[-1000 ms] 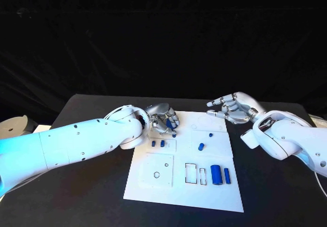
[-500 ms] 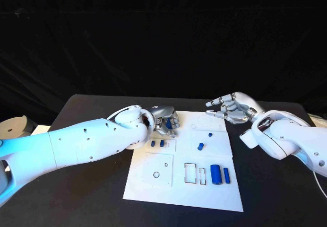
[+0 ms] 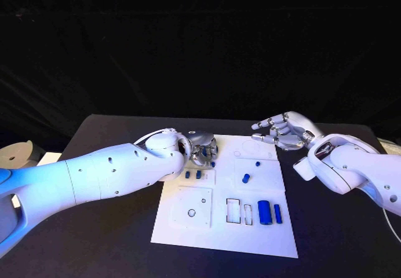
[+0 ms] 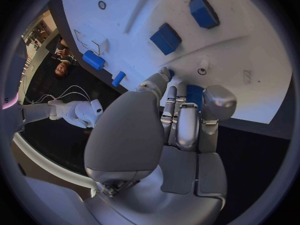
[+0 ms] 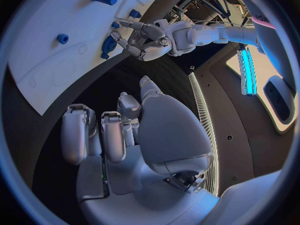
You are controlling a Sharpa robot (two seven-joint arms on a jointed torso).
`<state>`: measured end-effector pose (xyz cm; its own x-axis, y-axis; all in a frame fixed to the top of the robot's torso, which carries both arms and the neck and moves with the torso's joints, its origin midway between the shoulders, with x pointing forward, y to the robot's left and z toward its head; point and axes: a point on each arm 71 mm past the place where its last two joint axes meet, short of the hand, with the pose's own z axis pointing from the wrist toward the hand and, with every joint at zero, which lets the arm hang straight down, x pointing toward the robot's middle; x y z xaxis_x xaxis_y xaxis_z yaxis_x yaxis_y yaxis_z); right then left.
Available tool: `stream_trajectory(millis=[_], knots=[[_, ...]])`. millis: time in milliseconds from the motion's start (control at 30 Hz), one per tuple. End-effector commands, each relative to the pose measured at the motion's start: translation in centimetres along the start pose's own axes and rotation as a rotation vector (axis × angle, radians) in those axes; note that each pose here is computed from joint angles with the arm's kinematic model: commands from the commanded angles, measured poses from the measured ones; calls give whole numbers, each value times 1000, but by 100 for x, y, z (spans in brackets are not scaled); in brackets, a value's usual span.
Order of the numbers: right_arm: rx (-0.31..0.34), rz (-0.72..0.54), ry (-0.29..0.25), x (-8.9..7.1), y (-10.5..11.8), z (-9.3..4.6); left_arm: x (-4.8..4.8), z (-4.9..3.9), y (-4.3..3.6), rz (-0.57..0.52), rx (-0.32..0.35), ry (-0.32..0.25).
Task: Assemble the parts on the task board
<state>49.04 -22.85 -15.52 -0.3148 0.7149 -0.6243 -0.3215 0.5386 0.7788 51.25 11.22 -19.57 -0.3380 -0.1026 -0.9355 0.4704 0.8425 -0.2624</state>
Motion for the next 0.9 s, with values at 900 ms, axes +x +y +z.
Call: stream_trajectory(millis=[900], knots=[[-14,2,18,23,14,1,112,54,-53,-13,19,71]])
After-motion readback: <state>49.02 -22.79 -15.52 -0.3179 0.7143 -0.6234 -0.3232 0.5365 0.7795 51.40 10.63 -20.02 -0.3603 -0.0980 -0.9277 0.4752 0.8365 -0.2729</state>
